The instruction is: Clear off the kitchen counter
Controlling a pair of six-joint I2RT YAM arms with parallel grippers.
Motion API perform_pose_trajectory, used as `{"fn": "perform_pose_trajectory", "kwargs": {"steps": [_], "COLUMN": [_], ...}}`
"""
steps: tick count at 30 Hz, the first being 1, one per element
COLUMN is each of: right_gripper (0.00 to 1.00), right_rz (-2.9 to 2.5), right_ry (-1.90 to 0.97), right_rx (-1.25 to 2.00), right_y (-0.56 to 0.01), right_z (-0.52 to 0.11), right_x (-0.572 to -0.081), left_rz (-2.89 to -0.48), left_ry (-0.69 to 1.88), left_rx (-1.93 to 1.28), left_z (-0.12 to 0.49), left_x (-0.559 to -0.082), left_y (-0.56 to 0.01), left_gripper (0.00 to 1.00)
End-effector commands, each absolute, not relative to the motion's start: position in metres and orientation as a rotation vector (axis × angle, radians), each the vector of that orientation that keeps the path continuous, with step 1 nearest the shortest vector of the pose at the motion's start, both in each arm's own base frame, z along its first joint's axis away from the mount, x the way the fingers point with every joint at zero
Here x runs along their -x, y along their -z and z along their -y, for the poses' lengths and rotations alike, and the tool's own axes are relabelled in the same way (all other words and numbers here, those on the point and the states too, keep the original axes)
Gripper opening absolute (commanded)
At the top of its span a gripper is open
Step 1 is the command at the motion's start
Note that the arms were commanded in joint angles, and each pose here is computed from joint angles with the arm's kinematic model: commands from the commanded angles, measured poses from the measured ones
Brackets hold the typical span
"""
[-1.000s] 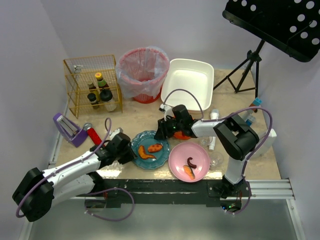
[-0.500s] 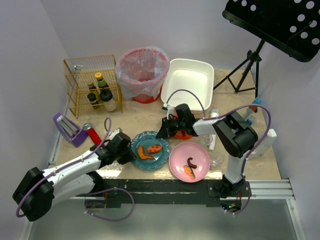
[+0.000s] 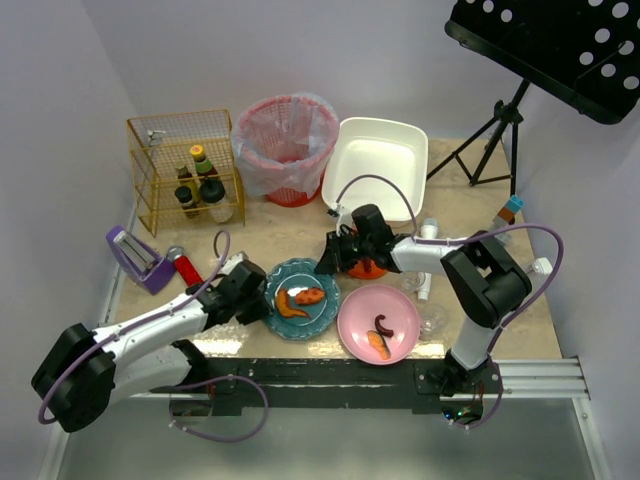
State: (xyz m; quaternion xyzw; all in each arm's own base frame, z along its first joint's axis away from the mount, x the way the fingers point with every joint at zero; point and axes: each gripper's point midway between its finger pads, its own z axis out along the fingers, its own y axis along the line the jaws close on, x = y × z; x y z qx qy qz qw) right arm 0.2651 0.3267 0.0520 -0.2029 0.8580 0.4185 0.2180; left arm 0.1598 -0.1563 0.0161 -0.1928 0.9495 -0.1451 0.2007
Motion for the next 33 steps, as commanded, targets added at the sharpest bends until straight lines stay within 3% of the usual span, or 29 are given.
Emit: {"fn": "perform_pose_trajectory", "kwargs": {"steps": [1, 14, 20, 29, 33], "right_gripper": [0.00, 0.00, 0.11, 0.36, 0.40], "right_rz": [-2.299, -2.308, -2.323, -2.336, -2.344], "right_ry": [-1.190, -1.167, -1.148, -1.135, -1.136], "right_rx": [0.535, 0.512, 0.497, 0.487, 0.489], "right_y": [-0.079, -0.063, -0.052, -0.045, -0.042], "right_z": [-0.337, -0.328, -0.319, -0.306, -0.304], "right_x": [-0.275, -0.276, -0.279, -0.284, -0.284], "left_rz": [-2.562, -2.561, -2.590, -2.616, -2.623], "left_ry": [0.338, 0.168, 0.117, 0.075, 0.062], "left_rx": [0.481, 0.472, 0.455, 0.447, 0.432], "left_z": [0.155, 0.134, 0.131, 0.127, 0.127], "left_x": [-0.186, -0.197, -0.197, -0.198, -0.199], "left_y": [-0.015, -0.003, 0.004, 0.012, 0.013], "left_gripper": [0.01, 0.00, 0.00, 0.00, 0.00]}}
